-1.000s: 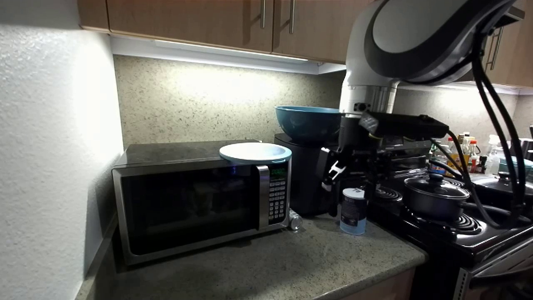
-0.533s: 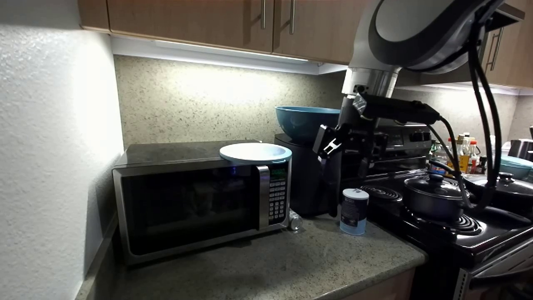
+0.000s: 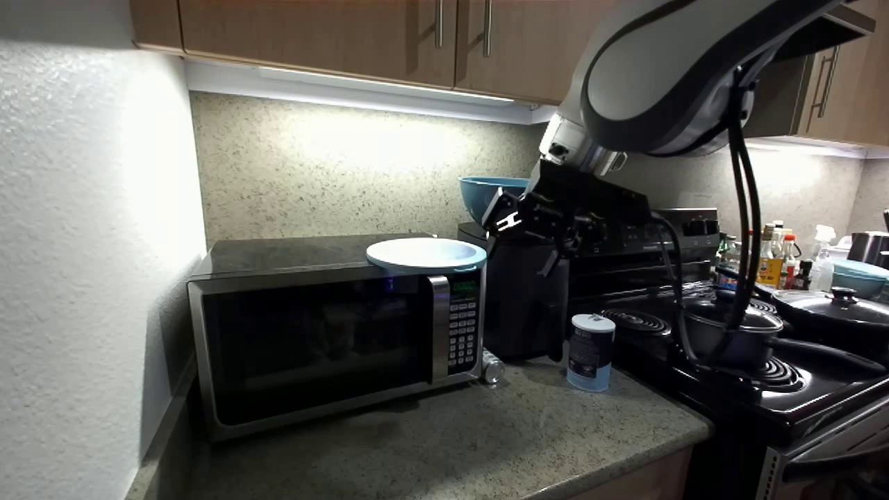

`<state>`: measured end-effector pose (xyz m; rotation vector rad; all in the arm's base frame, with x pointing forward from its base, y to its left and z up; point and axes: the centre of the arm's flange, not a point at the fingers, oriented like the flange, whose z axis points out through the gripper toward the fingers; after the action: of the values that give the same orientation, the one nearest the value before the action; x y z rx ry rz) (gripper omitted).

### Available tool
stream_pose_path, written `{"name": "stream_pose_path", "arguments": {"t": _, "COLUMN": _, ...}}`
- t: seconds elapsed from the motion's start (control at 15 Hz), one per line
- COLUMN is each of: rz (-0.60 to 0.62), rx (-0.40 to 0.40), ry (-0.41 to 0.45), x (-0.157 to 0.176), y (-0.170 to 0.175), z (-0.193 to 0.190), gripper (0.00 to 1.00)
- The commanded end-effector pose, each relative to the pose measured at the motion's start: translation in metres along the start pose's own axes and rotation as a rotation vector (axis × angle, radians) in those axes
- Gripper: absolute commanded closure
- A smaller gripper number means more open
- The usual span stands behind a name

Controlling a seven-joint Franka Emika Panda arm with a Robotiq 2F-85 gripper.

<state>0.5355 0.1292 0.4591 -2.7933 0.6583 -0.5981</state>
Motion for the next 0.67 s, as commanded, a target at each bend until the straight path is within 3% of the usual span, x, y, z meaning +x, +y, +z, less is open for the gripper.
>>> {"name": "stream_pose_path", "arguments": {"t": 0.0, "rz": 0.016, "rx": 0.003, "ry": 0.000, "x": 0.005, "y": -0.002, "z": 0.006, "gripper": 0.00}}
{"name": "stream_pose_path", "arguments": {"t": 0.33, "rz": 0.041, "rx": 0.019, "ry": 0.025, "x": 0.016, "y": -0.010, "z": 0.016, "gripper": 0.00}}
{"name": "stream_pose_path", "arguments": {"t": 0.6, "rz": 0.135, "rx": 0.177, "ry": 0.084, "x": 0.021, "y": -0.027, "z": 0.001, "gripper": 0.00}}
